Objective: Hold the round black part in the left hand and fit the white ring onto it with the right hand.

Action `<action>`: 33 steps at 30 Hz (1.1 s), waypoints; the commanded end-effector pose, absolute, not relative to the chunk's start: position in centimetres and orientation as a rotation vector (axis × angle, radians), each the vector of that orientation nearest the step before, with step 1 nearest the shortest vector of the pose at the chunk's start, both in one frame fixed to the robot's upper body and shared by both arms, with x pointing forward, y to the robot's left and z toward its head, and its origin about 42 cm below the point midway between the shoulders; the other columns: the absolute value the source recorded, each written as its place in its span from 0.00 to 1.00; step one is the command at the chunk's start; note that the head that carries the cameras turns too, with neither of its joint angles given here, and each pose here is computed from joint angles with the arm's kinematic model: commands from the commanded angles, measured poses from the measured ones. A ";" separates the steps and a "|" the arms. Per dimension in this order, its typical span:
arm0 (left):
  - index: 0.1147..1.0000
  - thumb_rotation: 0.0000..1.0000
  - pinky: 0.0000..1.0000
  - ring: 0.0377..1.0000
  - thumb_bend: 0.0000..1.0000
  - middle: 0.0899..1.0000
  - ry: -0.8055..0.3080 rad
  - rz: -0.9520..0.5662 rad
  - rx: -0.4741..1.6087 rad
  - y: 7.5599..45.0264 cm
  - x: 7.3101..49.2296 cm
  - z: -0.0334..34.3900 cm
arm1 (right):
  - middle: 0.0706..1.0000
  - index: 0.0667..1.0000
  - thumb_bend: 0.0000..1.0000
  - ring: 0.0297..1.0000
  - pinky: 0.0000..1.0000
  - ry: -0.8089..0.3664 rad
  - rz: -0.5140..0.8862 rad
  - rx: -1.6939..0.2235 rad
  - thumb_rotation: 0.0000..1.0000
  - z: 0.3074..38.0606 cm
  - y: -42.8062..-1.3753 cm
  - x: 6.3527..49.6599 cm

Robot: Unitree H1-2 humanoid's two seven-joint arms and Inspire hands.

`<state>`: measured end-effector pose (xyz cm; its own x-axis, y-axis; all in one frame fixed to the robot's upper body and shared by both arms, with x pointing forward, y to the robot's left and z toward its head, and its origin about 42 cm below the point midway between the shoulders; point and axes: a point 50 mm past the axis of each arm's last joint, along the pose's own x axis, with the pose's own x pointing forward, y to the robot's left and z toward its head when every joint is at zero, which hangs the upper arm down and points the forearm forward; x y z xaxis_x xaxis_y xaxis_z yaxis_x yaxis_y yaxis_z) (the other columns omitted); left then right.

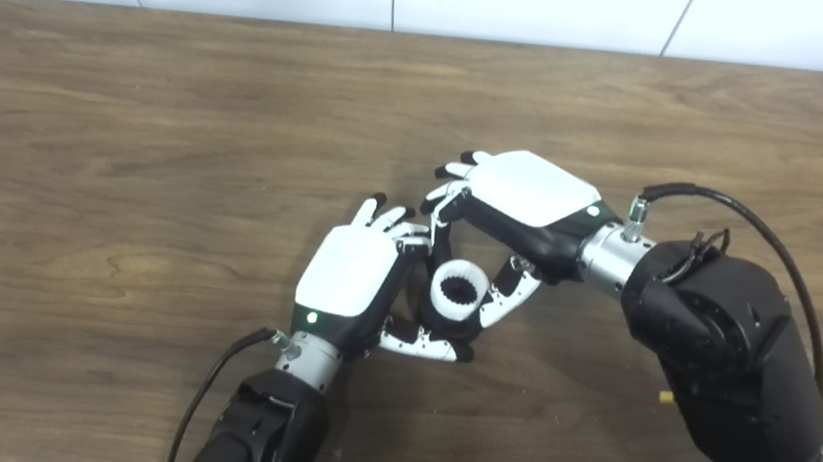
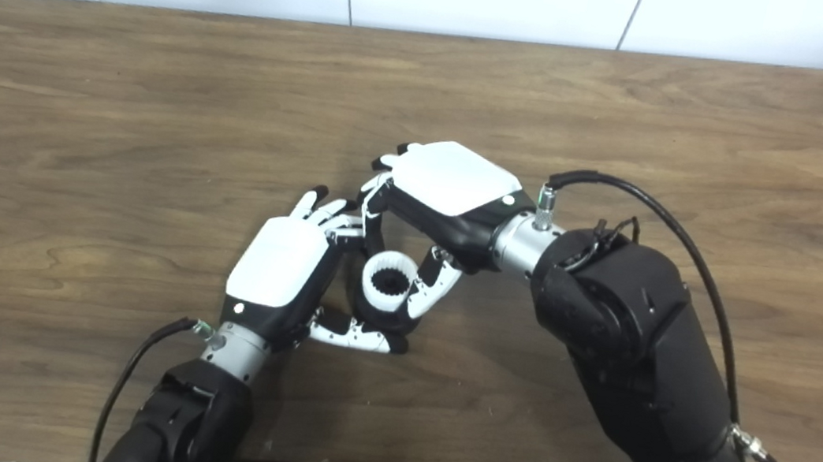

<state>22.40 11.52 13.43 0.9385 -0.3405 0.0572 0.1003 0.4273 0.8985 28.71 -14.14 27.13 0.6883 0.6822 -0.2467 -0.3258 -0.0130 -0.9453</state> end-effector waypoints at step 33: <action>0.42 0.05 1.00 0.89 0.52 0.75 -0.297 -0.262 1.084 11.0 22.7 14.8 | 0.82 0.45 0.52 0.95 1.00 -0.373 0.794 -1.391 0.14 26.7 -14.0 28.7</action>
